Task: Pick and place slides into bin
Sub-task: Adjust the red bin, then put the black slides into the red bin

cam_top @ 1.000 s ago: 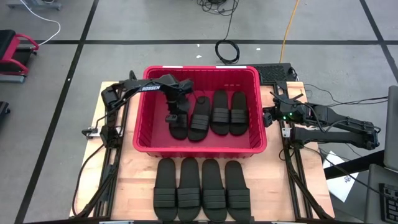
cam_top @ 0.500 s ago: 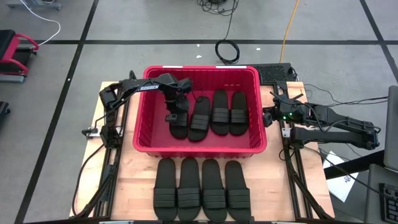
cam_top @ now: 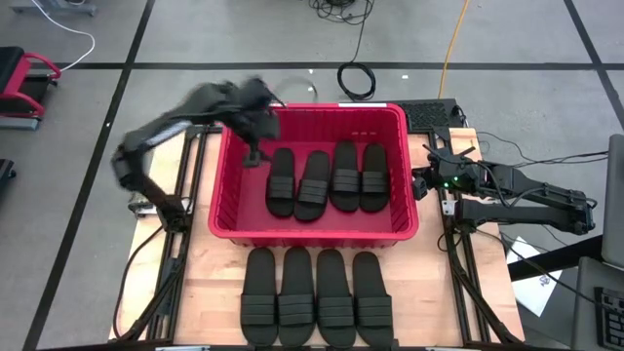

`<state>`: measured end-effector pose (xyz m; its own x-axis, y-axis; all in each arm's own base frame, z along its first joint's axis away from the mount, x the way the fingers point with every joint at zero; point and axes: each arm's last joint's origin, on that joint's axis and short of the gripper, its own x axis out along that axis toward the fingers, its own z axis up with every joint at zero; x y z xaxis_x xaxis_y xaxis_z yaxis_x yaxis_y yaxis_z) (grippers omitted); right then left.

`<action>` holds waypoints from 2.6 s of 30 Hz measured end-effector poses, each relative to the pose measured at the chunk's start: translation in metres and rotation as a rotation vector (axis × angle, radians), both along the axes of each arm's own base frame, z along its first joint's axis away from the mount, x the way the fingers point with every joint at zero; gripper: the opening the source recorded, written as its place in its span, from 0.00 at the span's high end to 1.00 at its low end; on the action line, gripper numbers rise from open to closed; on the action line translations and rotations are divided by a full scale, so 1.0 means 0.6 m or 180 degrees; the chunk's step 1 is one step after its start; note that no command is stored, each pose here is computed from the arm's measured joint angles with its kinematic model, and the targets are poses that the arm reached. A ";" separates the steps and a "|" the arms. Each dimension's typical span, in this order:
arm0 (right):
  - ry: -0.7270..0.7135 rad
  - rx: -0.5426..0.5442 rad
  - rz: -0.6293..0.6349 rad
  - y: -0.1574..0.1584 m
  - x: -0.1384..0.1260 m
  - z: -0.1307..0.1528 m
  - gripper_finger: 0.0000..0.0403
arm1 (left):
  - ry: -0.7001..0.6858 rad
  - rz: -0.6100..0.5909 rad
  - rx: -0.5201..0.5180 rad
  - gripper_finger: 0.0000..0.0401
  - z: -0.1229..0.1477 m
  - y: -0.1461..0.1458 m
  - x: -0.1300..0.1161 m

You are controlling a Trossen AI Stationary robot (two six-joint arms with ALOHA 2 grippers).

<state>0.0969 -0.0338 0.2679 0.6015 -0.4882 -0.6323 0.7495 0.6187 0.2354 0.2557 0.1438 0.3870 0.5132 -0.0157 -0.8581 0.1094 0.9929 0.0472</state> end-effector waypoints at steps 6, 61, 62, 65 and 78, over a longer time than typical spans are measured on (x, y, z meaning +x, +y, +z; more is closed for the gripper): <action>0.0065 -0.0085 0.0083 0.000 0.000 0.000 0.90 | -0.1904 -0.0222 0.0177 0.59 0.157 -0.097 -0.111; -0.0562 -0.1577 -0.0170 -0.009 -0.009 0.068 0.91 | -0.0676 0.3562 -0.0402 1.00 -0.162 -0.187 -0.222; -0.0552 -0.1554 -0.0122 -0.009 -0.009 0.066 0.91 | -0.0625 0.3544 -0.0415 1.00 -0.164 -0.187 -0.218; -0.0542 -0.1542 -0.0099 -0.008 -0.009 0.066 0.91 | -0.0561 0.3501 -0.0422 1.00 -0.167 -0.187 -0.211; -0.0817 -0.1959 0.0791 0.008 -0.030 0.145 0.91 | -0.1031 0.3068 0.0188 1.00 -0.098 -0.190 -0.265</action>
<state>0.0791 -0.0293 0.3547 0.8345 -0.5401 -0.1094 0.5367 0.8416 -0.0614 0.0964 0.0295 0.3284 0.4928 0.5650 -0.6617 -0.7625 0.6468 -0.0156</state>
